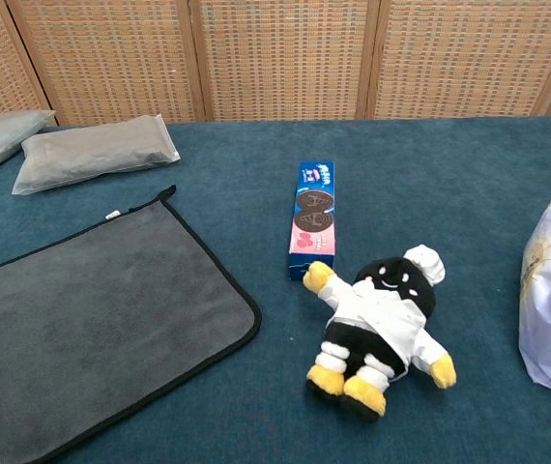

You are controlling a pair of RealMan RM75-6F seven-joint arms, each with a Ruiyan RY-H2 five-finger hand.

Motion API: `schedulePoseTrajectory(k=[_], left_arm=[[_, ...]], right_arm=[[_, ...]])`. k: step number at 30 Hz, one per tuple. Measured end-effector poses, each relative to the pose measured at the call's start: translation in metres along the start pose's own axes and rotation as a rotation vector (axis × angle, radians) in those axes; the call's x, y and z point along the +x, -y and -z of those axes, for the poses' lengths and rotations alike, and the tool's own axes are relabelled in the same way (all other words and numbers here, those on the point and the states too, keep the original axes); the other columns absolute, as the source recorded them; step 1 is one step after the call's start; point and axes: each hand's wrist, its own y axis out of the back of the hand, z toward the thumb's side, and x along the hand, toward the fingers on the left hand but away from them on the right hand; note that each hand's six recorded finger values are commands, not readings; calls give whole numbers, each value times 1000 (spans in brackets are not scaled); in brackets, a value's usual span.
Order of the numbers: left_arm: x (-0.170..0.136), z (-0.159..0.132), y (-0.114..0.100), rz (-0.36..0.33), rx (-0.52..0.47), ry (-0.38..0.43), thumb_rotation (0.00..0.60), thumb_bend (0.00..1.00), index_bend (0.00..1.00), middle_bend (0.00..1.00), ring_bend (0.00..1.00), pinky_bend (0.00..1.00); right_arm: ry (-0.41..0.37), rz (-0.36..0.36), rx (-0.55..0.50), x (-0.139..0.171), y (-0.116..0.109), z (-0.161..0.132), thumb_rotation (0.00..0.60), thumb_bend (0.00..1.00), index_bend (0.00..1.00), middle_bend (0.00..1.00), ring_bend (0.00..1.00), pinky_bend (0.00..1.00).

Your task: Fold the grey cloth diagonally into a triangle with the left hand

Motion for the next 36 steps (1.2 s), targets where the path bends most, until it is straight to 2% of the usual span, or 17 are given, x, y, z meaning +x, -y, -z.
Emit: schedulePoseTrajectory(k=[10,15,26,36], left_arm=[[-14,-12,35,80,34,50,600,228,304,0,0,0],[-15,-19,49,91,39,66,600,228,315,0,0,0],[-8,-30,63,104,39,73,600,229,333,0,0,0],[3,-42,67,94,25,86,600,229,375,0,0,0]], right_arm=[[2,2,-4,0,-1,0,600,0,0,0,0,0],[4,5,-9,0,-2,1,600,0,0,0,0,0],[3,9,-13,1,-3,1,600,0,0,0,0,0],[1,13,-17,1,-3,1,600,0,0,0,0,0]])
